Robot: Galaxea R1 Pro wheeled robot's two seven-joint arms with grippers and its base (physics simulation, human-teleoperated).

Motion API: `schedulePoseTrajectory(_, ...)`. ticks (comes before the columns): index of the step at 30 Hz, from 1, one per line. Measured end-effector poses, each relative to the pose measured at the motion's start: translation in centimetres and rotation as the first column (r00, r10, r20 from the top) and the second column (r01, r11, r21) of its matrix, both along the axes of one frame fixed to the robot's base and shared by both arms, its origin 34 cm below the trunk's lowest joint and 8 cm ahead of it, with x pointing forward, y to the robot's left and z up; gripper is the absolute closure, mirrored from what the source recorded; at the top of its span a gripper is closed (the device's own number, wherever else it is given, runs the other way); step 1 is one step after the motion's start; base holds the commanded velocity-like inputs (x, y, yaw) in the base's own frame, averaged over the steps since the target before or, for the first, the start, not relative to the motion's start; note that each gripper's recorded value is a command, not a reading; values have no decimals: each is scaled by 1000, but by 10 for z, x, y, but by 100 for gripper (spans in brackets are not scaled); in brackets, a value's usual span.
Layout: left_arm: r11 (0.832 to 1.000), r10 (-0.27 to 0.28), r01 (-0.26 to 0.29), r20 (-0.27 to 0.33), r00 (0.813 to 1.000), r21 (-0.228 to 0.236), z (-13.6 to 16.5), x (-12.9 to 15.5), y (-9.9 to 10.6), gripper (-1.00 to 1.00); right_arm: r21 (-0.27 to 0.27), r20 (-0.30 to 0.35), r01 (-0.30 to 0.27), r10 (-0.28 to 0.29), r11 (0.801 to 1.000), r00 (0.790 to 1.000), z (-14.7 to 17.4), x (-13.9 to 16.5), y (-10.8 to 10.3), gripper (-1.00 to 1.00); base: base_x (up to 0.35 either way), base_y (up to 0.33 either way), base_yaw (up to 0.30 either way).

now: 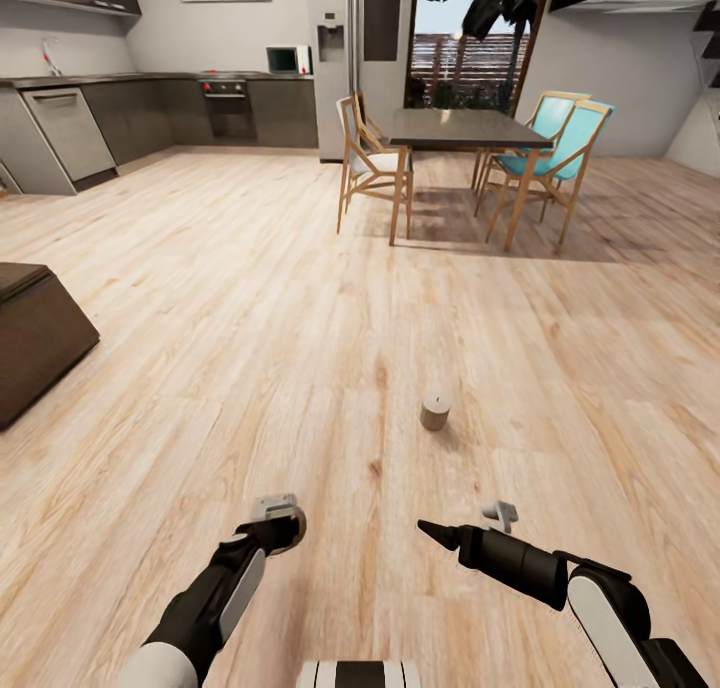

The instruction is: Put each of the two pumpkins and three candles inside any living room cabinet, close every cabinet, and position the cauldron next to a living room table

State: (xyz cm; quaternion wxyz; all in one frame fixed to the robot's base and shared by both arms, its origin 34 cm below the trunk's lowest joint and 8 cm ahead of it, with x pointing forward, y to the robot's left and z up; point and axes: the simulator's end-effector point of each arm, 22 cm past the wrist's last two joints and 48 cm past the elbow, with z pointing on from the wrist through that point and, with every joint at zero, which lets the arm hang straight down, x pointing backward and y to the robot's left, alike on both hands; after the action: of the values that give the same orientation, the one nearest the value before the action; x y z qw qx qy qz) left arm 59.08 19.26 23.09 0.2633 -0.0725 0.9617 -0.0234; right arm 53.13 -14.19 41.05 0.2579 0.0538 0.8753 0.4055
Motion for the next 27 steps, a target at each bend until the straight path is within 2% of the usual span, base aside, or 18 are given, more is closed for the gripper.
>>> schedulePoseTrajectory(10, 1000, -7, 8, 67, 998, -18, 44, 16, -4, 100, -9, 15, 21, -20, 1000, 1000, 16, 4, -14, -100, -32, 0, 0)
schedulePoseTrajectory(17, 1000, -7, 9, 97, 995, -17, 61, 23, -3, 100, -14, 39, 30, -29, 999, 999, 29, 7, -18, -100, -231, 25, 0)
schedulePoseTrajectory(21, 1000, -6, 8, 121, 993, -17, 74, 28, -2, 100, -15, 56, 30, -29, 999, 998, 37, 8, -19, -100, -67, 9, 0)
schedulePoseTrajectory(27, 1000, -5, 7, 124, 992, -17, 75, 29, -2, 100, -18, 56, 31, -30, 999, 998, 36, 8, -19, -100, -16, 2, 0)
